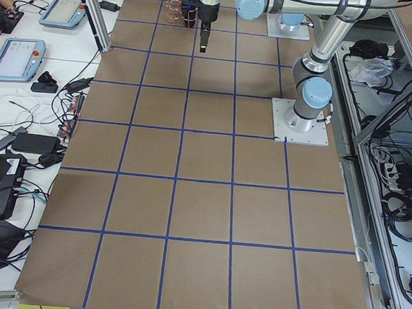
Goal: Place wine into wine basket
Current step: 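Carry the bottle with the right gripper over the copper wine rack, then lower the bottle into the rack's empty slot and open the right gripper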
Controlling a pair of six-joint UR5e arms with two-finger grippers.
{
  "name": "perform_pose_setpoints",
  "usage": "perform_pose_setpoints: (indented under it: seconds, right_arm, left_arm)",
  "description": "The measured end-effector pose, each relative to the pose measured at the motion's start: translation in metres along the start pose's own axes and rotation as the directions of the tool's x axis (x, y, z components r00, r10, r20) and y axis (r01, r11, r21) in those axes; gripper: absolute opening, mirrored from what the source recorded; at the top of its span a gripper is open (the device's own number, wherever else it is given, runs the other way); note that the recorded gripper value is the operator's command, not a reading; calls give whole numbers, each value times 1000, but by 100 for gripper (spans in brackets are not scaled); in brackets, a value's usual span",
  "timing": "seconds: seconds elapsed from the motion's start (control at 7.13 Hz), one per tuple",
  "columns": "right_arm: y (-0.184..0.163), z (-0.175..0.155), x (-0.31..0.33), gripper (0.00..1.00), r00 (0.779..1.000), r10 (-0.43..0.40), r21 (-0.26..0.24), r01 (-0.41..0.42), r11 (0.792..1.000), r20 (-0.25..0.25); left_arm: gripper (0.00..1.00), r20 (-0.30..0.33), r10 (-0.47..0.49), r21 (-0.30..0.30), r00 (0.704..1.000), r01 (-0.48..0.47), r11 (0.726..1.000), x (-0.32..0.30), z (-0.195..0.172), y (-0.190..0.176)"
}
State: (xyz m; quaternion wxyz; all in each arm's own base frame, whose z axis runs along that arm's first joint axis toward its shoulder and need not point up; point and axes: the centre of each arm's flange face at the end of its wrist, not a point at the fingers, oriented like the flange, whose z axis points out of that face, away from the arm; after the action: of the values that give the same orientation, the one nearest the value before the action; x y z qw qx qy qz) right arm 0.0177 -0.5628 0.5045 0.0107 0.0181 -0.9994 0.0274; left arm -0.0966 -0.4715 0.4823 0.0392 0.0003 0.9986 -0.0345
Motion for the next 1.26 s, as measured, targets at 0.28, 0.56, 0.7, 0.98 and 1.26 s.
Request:
perform_pose_setpoints:
  seconds: [0.28,0.56,0.7,0.98,1.26]
  right_arm:
    - [-1,8,0,0,1000,-11,-11,11,1000,6]
    - [-1,25,-1,0,1000,-7,-32,7,999,16]
    - [-2,34,-1,0,1000,-5,-41,5,999,18]
    - [-11,58,1,0,1000,-5,-62,7,998,22]
    - [-20,81,3,44,1000,-7,-84,9,996,29]
  left_arm:
    - [100,-1,4,-2,1000,-4,1000,1,1,0]
    - [100,0,5,-2,1000,-5,1000,1,1,1]
    - [100,1,4,-3,1000,-4,1000,1,1,1]
    - [100,0,1,-3,1000,-1,1000,1,1,0]
    - [100,0,0,-3,1000,0,1000,1,1,1]
